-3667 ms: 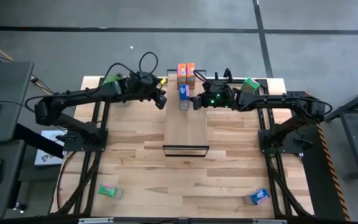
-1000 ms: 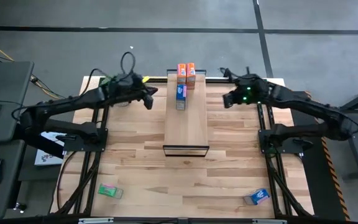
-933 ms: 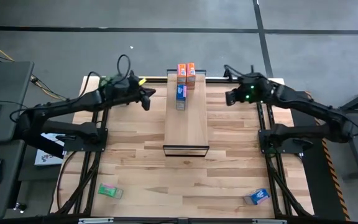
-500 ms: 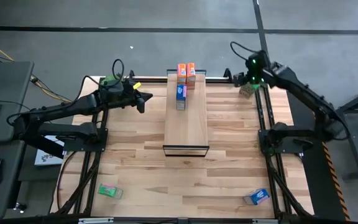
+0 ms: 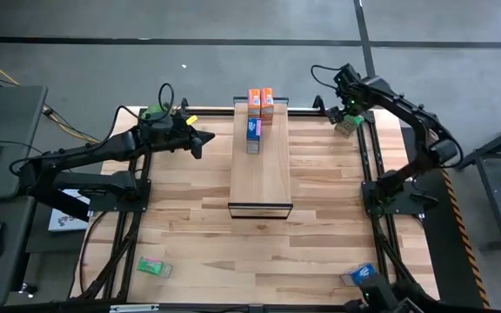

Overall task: Stack cereal on shelf
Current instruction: Put the top green cereal box on the shelf

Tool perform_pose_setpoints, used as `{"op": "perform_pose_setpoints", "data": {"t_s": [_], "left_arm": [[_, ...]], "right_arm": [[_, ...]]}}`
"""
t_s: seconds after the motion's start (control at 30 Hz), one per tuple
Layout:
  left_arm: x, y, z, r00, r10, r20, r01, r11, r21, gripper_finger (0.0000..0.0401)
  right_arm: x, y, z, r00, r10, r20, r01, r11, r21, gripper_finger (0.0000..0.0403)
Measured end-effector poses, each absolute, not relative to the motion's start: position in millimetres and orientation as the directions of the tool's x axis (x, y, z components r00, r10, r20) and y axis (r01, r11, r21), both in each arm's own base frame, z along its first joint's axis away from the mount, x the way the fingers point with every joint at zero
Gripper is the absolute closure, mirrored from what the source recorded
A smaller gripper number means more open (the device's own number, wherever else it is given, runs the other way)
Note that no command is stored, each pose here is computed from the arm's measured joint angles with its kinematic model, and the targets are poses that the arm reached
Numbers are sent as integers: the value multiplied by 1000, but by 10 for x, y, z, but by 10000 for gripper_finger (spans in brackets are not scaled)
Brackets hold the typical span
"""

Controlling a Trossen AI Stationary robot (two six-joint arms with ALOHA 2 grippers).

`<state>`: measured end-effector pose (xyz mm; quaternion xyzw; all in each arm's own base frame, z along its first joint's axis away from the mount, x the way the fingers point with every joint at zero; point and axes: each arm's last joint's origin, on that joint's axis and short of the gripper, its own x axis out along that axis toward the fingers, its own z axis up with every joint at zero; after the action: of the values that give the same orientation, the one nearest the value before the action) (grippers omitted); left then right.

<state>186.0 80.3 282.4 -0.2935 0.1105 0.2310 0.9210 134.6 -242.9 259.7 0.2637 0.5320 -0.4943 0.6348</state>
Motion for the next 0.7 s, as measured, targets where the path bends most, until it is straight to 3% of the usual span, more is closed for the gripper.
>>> {"op": "perform_pose_setpoints", "data": {"t_s": [0.47, 0.7], "left_arm": [[1860, 803, 2824, 869, 361, -339, -491, 718, -494, 401], [1860, 803, 2824, 869, 361, -339, -491, 718, -494, 401]], "right_arm": [[1426, -2601, 2288, -171, -303, -937, 926, 276, -259, 80], [1432, -2589, 2219, -164, -236, -958, 911, 336, -238, 81]]}}
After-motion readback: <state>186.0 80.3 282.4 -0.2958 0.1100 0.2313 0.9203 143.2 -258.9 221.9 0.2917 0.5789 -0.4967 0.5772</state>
